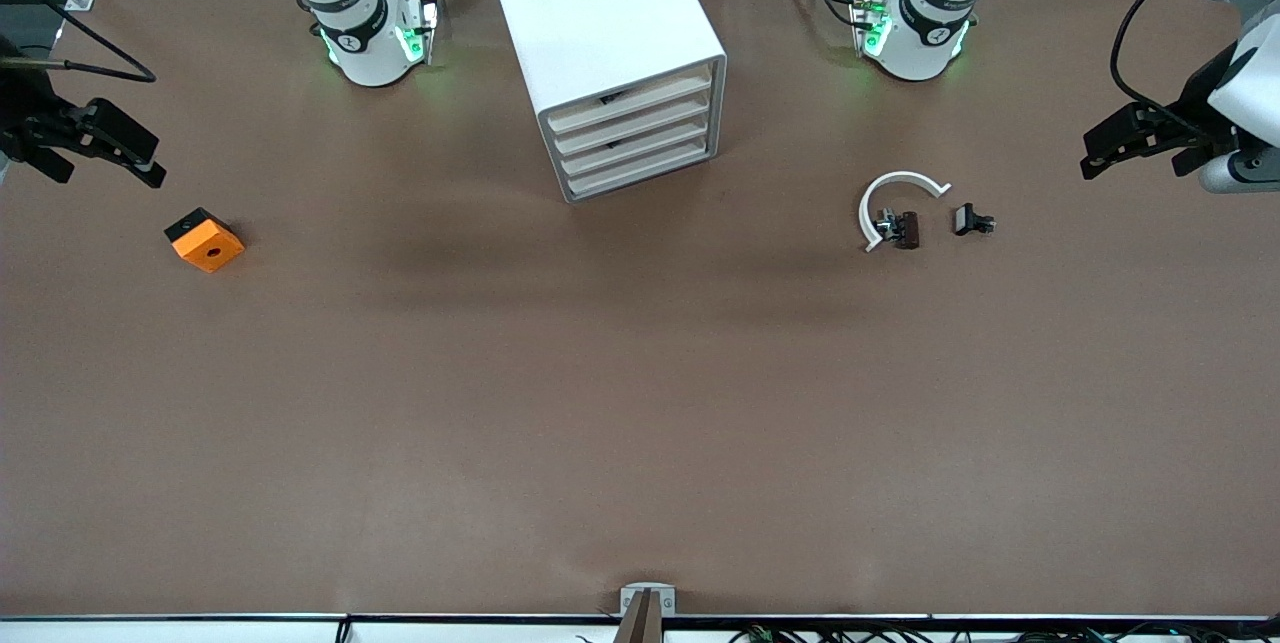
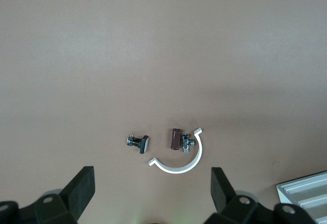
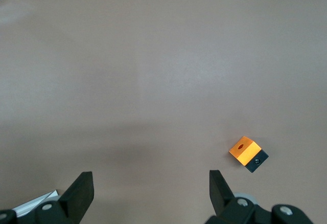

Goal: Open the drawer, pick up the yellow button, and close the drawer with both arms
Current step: 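Reach the left gripper toward the handle of the white cabinet's drawer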

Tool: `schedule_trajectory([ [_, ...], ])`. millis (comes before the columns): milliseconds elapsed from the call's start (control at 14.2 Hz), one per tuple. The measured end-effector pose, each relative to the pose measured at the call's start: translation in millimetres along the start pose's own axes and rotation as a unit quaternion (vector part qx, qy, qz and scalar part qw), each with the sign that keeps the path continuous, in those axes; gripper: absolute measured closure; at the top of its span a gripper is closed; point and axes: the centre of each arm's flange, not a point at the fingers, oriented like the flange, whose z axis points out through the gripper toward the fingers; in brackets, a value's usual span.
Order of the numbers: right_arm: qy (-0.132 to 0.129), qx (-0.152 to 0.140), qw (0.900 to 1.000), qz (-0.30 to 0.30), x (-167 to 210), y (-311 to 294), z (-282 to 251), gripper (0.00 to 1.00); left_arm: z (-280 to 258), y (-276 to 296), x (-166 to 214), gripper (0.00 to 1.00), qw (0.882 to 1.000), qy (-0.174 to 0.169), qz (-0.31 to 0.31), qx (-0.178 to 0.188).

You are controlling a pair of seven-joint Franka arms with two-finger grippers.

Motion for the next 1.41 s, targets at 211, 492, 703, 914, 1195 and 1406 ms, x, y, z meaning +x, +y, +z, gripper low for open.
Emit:
schedule_trajectory([
  [211,0.000,0.000,1.000,0.000,0.0,-0.4,0.0,0.00,0.2,-0.2,0.0,0.00,1.000,0.000,0.000,0.000],
  [492,0.000,0.000,1.000,-0.001,0.3,-1.0,0.6,0.00,24.5,-1.3,12.7,0.00,1.000,-0.025,0.000,-0.002],
  [703,-0.004,0.000,1.000,-0.002,2.6,-2.7,5.3,0.00,74.9,4.0,37.0,0.00,0.997,-0.070,-0.013,-0.007],
  [914,-0.004,0.000,1.000,-0.003,3.8,-3.3,6.4,0.00,133.0,27.5,56.4,0.00,0.991,-0.121,-0.058,-0.010],
  [1195,0.004,0.001,1.000,-0.002,4.5,-3.4,-0.6,0.00,208.7,89.9,64.4,0.00,0.969,-0.190,-0.160,0.008],
  [1406,0.003,0.001,1.000,-0.003,5.1,-3.7,0.6,0.00,265.9,168.5,49.7,0.00,0.937,-0.240,-0.250,0.046],
])
